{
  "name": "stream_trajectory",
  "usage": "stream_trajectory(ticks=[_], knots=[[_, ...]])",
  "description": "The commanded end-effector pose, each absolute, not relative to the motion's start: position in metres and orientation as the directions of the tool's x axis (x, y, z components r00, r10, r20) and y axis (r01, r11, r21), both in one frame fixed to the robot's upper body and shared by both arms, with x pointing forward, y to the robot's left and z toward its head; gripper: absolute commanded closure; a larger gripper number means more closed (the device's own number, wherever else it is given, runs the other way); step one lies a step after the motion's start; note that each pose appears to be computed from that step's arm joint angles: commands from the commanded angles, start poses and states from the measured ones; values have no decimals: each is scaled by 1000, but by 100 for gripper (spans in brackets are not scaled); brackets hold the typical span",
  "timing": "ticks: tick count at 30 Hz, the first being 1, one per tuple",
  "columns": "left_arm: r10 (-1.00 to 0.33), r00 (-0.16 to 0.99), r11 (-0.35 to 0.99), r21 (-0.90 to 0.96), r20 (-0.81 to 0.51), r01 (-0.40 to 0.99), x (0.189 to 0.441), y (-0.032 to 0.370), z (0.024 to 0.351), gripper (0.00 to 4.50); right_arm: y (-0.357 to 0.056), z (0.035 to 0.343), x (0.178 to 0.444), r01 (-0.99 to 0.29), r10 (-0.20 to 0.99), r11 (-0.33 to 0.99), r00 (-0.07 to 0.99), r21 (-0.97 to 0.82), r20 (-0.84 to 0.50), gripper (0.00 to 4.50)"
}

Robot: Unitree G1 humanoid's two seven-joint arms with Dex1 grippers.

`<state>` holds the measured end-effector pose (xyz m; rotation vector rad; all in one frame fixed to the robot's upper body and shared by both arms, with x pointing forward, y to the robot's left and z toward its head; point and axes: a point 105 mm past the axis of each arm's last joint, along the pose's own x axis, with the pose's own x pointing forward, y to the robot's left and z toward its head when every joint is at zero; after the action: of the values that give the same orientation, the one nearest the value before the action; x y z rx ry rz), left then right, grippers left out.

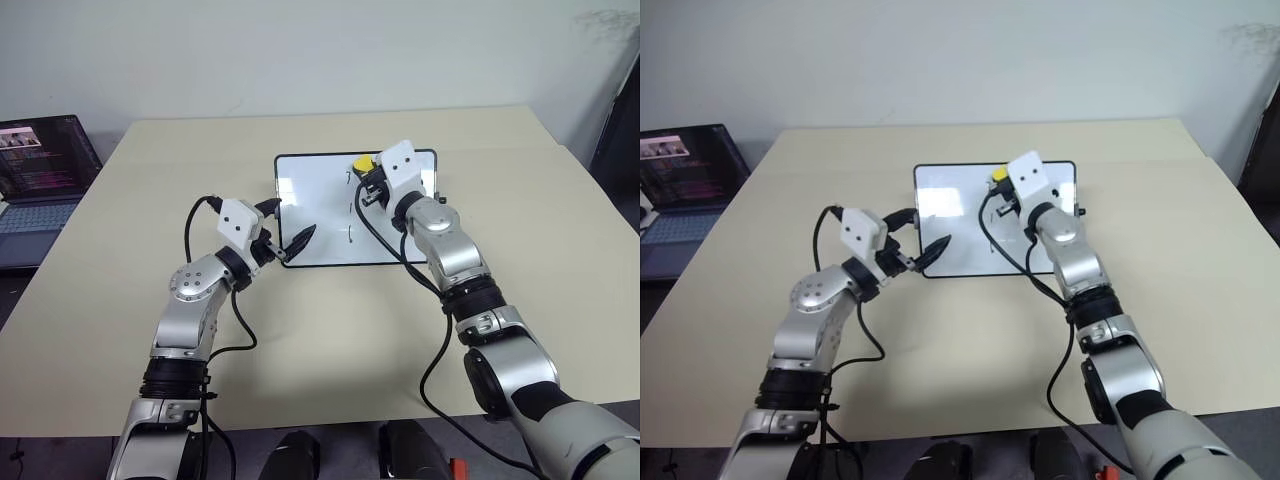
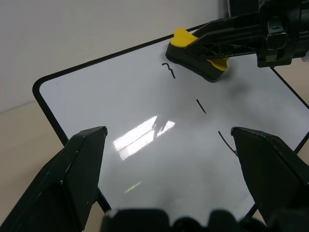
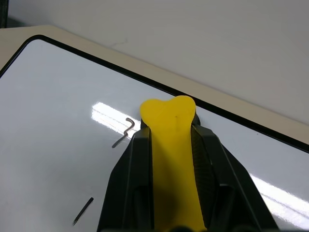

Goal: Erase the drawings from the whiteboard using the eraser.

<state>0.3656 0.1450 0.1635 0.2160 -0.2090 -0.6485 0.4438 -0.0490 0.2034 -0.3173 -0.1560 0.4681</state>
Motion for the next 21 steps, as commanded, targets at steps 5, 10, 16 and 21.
stream_trajectory(ticks=[5,10,16,21], knots=[[-615,769,778,295,175,555,364,147,182,0,-29,214,445,-430,493,826,865,-364,97,367],[-608,774,783,294,177,548,363,149,182,0,-18,212,441,-454,516,816,851,-357,96,367],[-598,782,791,294,179,537,362,152,182,0,-15,193,433,-493,541,796,840,-350,49,367],[-593,784,794,294,182,532,362,153,183,0,-28,179,429,-483,516,802,857,-350,-1,367]])
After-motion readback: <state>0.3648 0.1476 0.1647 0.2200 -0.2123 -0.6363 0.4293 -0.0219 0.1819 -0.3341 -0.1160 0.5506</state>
